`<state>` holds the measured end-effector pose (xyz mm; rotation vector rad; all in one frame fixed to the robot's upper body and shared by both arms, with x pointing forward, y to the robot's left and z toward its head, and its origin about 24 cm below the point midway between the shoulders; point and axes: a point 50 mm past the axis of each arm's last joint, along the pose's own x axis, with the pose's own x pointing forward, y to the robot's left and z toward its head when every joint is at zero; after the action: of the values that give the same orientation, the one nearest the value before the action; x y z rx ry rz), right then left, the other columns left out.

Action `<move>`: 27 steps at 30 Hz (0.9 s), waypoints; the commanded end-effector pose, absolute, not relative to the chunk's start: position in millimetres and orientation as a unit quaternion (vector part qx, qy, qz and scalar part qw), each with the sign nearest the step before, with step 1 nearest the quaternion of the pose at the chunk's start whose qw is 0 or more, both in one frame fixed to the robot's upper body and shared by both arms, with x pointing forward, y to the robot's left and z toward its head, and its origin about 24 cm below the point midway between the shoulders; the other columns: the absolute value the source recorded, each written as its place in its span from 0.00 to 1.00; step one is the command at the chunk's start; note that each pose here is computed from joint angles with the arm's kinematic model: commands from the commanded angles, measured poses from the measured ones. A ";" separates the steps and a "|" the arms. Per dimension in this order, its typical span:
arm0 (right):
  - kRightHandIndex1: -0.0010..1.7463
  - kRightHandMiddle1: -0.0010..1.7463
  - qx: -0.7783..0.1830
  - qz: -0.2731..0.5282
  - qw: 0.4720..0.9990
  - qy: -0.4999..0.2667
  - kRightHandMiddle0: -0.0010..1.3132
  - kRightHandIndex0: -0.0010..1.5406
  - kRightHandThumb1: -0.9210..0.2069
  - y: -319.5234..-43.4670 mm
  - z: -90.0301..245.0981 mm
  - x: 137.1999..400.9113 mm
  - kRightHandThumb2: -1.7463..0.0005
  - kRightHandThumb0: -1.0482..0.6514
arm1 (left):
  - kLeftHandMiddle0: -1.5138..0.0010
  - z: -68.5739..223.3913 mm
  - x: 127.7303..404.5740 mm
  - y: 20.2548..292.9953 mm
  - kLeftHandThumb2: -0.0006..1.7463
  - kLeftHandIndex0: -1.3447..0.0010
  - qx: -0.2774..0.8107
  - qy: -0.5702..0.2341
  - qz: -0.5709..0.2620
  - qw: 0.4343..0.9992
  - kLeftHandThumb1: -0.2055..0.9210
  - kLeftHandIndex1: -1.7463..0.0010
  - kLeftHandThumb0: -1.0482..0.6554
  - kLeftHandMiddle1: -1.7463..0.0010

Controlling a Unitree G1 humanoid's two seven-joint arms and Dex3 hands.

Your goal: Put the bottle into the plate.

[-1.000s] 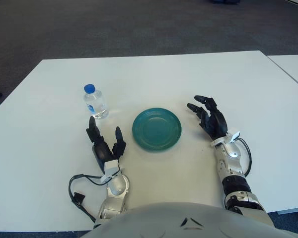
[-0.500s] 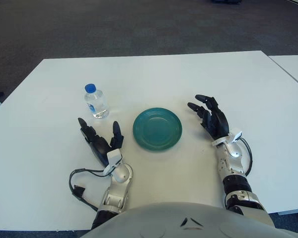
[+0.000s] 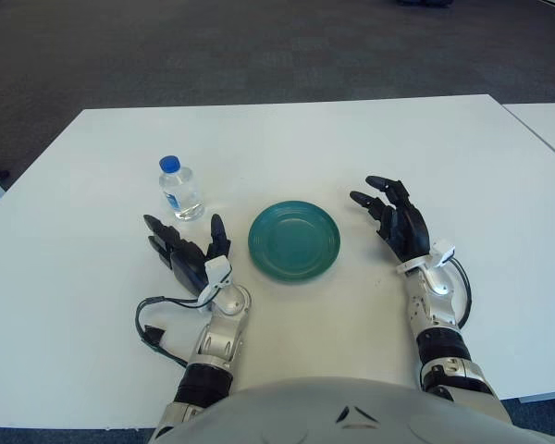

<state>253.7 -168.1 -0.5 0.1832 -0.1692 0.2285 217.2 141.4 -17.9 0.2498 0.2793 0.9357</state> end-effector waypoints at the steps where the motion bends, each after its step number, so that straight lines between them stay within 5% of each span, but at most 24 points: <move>1: 0.30 0.55 0.127 0.077 0.989 -0.002 0.00 0.18 0.00 -170.5 -42.9 211.7 0.52 0.21 | 1.00 -23.3 220.8 98.6 0.33 1.00 0.048 0.212 0.445 0.869 1.00 1.00 0.00 1.00; 27: 0.27 0.54 0.128 0.076 0.989 0.004 0.00 0.19 0.00 -173.3 -44.9 219.6 0.52 0.21 | 1.00 -31.9 253.9 133.2 0.24 1.00 -0.020 0.189 0.392 0.900 1.00 1.00 0.00 1.00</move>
<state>252.8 -168.0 -3.1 0.1873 -0.1591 0.2287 257.7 152.4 -20.2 0.0217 0.3012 0.8381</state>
